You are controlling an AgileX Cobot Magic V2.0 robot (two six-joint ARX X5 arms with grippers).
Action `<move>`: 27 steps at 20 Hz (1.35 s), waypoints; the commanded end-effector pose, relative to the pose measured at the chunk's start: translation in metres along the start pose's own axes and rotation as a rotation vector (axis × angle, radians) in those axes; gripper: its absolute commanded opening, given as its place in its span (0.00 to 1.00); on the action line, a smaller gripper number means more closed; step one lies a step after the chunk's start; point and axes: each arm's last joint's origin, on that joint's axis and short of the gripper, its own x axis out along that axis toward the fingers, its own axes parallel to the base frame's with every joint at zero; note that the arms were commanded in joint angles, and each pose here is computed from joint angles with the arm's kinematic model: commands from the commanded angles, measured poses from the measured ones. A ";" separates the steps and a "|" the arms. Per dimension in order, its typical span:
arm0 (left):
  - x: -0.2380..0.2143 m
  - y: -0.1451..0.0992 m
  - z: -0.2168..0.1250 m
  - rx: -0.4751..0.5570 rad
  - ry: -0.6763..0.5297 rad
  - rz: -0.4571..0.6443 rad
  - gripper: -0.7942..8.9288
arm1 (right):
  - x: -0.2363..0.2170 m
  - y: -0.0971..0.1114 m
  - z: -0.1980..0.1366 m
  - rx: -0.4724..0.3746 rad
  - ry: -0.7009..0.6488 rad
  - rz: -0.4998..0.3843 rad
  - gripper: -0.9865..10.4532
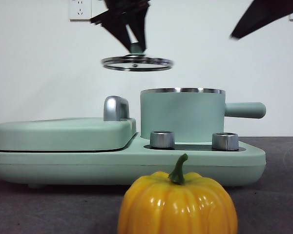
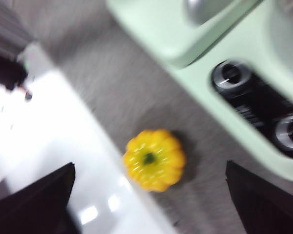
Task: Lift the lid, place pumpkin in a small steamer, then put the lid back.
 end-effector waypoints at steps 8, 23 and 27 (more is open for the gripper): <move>-0.019 0.065 -0.001 -0.131 -0.094 0.106 0.14 | 0.084 0.027 0.005 -0.075 0.304 -0.015 0.62; -0.030 0.112 -0.012 -0.232 -0.111 0.170 0.14 | 0.175 0.008 -0.001 -0.110 0.514 -0.102 0.62; -0.030 0.112 -0.011 -0.234 -0.119 0.165 0.14 | 0.190 0.003 -0.005 -0.110 0.562 -0.118 0.59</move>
